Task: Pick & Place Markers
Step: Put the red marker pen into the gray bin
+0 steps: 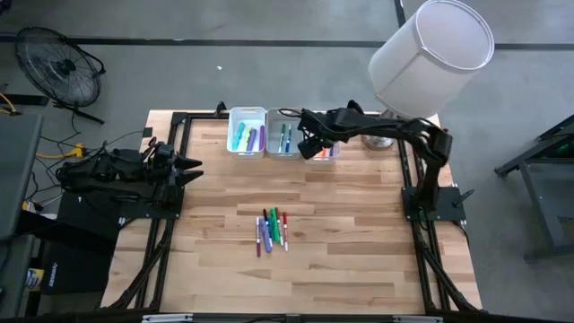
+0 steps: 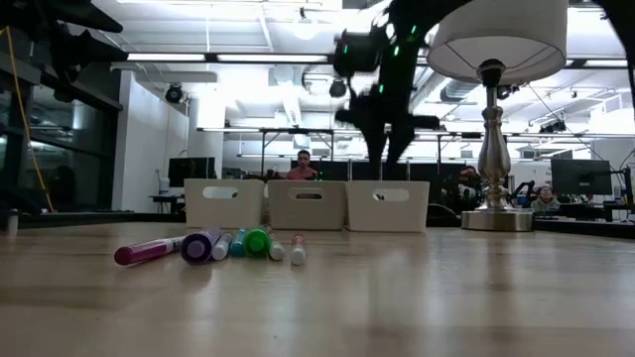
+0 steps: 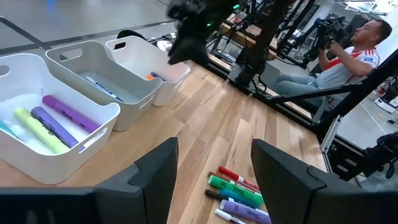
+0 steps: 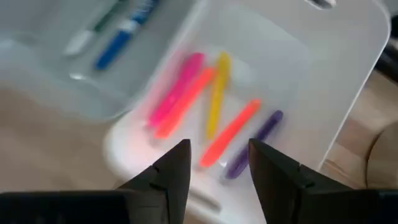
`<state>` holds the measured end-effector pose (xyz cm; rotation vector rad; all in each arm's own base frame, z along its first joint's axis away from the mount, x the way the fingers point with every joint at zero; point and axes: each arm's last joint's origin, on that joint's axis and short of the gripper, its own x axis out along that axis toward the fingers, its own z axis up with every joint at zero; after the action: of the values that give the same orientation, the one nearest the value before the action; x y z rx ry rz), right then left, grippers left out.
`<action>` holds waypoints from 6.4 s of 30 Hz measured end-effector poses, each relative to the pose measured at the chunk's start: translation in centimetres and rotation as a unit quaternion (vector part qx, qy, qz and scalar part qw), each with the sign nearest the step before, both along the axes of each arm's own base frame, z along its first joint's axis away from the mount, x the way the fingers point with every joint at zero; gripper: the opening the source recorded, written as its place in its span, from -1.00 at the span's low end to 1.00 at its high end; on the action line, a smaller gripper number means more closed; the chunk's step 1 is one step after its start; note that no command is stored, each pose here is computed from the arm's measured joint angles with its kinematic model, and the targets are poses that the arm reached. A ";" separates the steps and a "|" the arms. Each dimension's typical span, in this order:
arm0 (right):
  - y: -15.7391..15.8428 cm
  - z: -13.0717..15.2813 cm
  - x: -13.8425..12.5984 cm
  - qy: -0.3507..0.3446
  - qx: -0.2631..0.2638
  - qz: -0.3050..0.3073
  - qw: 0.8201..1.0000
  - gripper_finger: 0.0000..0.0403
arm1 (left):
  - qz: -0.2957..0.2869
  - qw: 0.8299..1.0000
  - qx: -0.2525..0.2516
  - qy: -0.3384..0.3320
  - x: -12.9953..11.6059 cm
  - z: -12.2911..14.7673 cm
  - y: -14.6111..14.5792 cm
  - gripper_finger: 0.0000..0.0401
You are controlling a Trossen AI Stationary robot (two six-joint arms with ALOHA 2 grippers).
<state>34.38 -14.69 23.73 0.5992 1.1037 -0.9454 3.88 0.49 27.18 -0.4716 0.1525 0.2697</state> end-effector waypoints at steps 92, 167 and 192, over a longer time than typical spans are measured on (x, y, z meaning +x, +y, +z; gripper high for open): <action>24.3 -8.3 12.2 -0.004 0.164 -0.073 0.984 -0.26 | 0.001 1.000 0.000 0.000 0.0 0.0 0.0 0.01; 27.8 -11.5 9.8 0.093 0.137 0.128 0.978 -0.70 | 0.001 1.000 0.000 -0.001 0.0 0.0 0.0 0.01; 27.3 -4.2 7.5 0.076 0.073 0.168 0.980 -0.91 | 0.001 1.000 0.000 -0.001 0.0 0.0 0.0 0.01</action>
<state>41.92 12.66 19.57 0.4450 1.3706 -0.6263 3.87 0.49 27.19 -0.4724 0.1510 0.2706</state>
